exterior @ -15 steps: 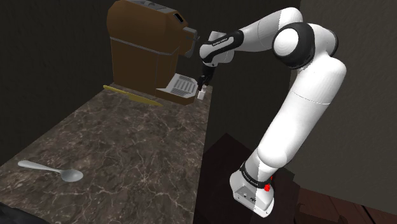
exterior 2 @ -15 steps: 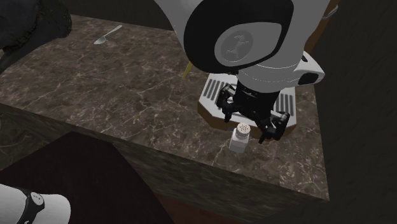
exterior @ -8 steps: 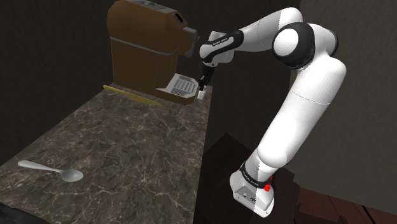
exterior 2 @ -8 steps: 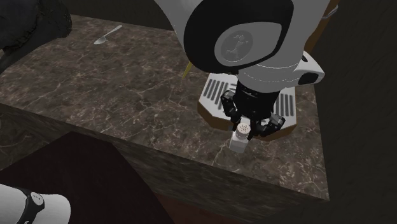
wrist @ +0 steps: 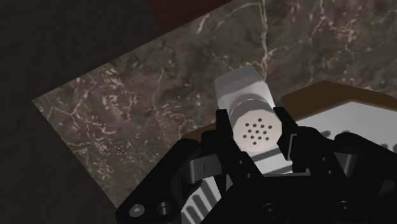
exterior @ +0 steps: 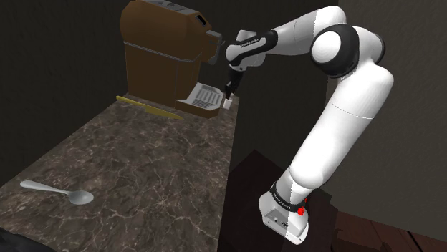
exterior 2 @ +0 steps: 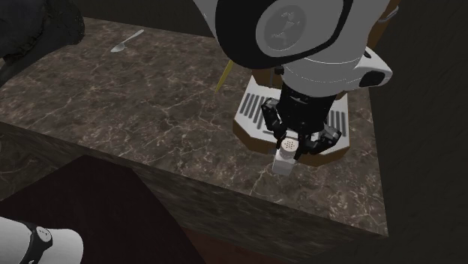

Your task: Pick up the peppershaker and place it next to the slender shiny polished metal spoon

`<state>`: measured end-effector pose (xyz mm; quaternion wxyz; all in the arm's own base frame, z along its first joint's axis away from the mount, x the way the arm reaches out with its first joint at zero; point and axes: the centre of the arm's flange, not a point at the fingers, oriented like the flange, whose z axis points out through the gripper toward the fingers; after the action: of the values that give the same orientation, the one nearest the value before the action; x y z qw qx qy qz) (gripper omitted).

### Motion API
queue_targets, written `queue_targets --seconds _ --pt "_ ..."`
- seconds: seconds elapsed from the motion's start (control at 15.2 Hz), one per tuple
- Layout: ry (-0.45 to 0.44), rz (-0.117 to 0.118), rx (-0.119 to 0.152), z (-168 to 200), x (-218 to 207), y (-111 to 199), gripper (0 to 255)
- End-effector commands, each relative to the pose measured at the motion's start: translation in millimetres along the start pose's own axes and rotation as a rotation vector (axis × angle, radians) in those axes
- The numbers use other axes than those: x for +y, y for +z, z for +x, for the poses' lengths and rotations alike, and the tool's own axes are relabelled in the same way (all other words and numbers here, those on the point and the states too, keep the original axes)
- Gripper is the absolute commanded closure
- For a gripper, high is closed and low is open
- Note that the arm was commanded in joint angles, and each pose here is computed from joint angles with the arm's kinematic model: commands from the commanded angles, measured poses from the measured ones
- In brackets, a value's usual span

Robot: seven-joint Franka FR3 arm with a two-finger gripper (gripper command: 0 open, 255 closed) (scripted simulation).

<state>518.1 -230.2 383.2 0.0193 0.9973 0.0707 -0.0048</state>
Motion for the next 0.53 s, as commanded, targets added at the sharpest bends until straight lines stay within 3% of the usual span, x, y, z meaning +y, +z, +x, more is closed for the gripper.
queue_targets --seconds 0.0,0.46 --pt "0.0 0.0 0.0 -0.6 0.8 -10.1 255" --pt "0.0 0.0 0.0 -1.1 2.2 -47.1 255"
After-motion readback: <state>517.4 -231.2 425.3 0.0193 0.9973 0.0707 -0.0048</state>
